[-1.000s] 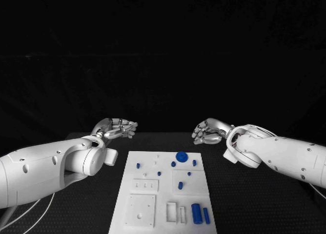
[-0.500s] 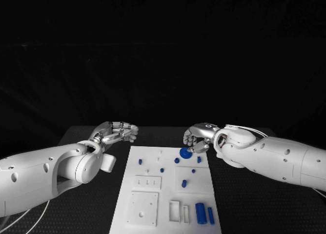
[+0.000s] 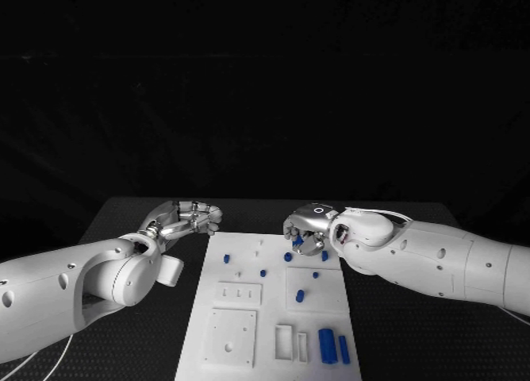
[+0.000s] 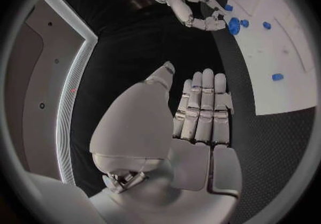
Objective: Assemble the parts on the task board
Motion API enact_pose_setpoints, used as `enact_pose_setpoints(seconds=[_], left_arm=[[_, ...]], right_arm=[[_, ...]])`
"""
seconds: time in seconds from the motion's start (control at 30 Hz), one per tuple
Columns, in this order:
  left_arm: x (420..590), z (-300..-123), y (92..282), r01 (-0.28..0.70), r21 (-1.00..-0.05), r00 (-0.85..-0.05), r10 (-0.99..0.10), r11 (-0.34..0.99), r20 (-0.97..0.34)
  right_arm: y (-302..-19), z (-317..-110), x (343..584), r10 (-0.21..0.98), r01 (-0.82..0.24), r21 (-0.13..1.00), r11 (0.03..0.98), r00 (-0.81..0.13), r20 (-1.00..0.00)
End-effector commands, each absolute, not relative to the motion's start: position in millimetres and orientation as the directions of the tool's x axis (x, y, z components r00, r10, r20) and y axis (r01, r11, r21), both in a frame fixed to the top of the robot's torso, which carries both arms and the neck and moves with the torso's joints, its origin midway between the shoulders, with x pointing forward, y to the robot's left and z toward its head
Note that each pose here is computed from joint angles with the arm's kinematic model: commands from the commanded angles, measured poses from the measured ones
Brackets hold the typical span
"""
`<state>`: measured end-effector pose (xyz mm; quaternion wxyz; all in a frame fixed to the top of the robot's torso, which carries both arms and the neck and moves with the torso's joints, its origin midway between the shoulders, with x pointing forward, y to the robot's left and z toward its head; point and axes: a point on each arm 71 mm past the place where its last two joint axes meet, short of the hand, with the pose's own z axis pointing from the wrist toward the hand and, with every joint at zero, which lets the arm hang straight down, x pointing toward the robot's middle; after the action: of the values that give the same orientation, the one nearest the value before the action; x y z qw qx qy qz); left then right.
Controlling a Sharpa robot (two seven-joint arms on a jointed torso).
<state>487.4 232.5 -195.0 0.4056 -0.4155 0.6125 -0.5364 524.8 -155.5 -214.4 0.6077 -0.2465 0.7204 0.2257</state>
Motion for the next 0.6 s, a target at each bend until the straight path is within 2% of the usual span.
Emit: enact_pose_setpoints(seconds=[0.03,0.6], left_arm=[[486.5,-192.4,228.1,-0.058,-0.996,-0.356,-0.933,0.066,-0.041],[486.8,-191.5,227.0,-0.067,-0.996,-0.369,-0.929,0.065,-0.036]], right_arm=[[-156.3,-214.9,525.8,-0.125,-0.633,-0.026,0.774,-0.112,-0.986],[-153.7,-224.8,528.0,-0.146,-0.636,-0.028,0.772,-0.134,-0.98]])
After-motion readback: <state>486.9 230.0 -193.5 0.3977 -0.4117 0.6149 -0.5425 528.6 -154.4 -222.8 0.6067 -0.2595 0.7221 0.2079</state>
